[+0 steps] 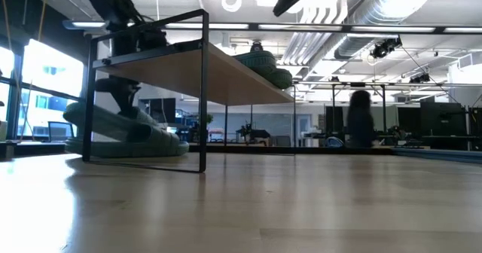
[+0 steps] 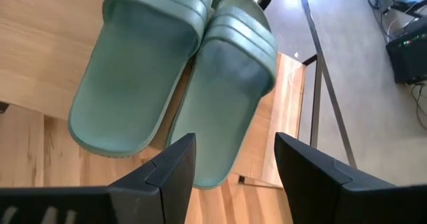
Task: Pick and place slides into the shelf
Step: Put the green slide under the shelf
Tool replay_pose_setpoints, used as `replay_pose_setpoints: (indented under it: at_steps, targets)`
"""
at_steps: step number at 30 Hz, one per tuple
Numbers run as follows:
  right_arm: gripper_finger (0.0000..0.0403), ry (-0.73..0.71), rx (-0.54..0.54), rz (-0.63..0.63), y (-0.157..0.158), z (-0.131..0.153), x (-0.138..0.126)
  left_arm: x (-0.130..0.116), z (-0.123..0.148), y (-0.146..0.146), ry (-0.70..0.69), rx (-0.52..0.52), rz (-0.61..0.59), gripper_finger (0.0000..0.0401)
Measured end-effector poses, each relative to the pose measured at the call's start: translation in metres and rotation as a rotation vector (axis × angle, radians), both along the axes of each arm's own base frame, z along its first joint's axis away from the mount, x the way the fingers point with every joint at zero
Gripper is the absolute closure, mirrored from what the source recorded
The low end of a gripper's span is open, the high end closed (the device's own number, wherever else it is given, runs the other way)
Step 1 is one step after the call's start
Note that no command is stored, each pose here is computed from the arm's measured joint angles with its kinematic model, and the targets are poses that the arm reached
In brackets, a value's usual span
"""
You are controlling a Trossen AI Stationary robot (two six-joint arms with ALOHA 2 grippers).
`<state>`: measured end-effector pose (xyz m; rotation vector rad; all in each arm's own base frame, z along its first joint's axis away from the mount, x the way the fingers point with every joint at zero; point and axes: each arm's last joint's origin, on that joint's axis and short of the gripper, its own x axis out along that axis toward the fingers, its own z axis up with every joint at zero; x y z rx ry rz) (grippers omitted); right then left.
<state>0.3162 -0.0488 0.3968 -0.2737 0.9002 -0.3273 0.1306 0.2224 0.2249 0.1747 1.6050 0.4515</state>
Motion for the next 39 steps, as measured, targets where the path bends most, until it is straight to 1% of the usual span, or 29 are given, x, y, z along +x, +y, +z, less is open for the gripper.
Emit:
replay_pose_setpoints:
  at_steps: [12, 17, 21, 27, 30, 33, 36, 39]
  targets:
    - [0.0208, -0.049, -0.027, 0.073, 0.000, 0.005, 0.005, -0.009, 0.046, -0.019, -0.198, 0.119, 0.058, 0.0400]
    - [0.0208, -0.070, -0.053, 0.111, 0.000, 0.007, 0.008, -0.012, 0.062, -0.023, -0.236, 0.159, 0.059, 0.0401]
    - [0.0208, -0.097, -0.073, 0.131, 0.000, 0.010, 0.010, -0.012, 0.067, -0.023, -0.255, 0.173, 0.073, 0.0401]
    - [0.0208, -0.172, -0.039, 0.187, 0.002, 0.014, 0.015, -0.011, 0.085, -0.022, -0.291, 0.209, 0.111, 0.0401]
    - [0.0208, -0.204, -0.030, 0.247, 0.004, 0.017, 0.017, -0.013, 0.101, -0.024, -0.305, 0.242, 0.118, 0.0401]
    - [0.0208, -0.235, -0.045, 0.319, 0.009, 0.020, 0.020, -0.017, 0.123, -0.030, -0.339, 0.290, 0.118, 0.0401]
    - [0.0208, -0.265, -0.094, 0.398, 0.014, 0.024, 0.023, -0.021, 0.148, -0.039, -0.405, 0.335, 0.106, 0.0401]
    - [0.0208, -0.300, -0.169, 0.468, 0.020, 0.028, 0.027, -0.026, 0.173, -0.049, -0.515, 0.361, 0.104, 0.0401]
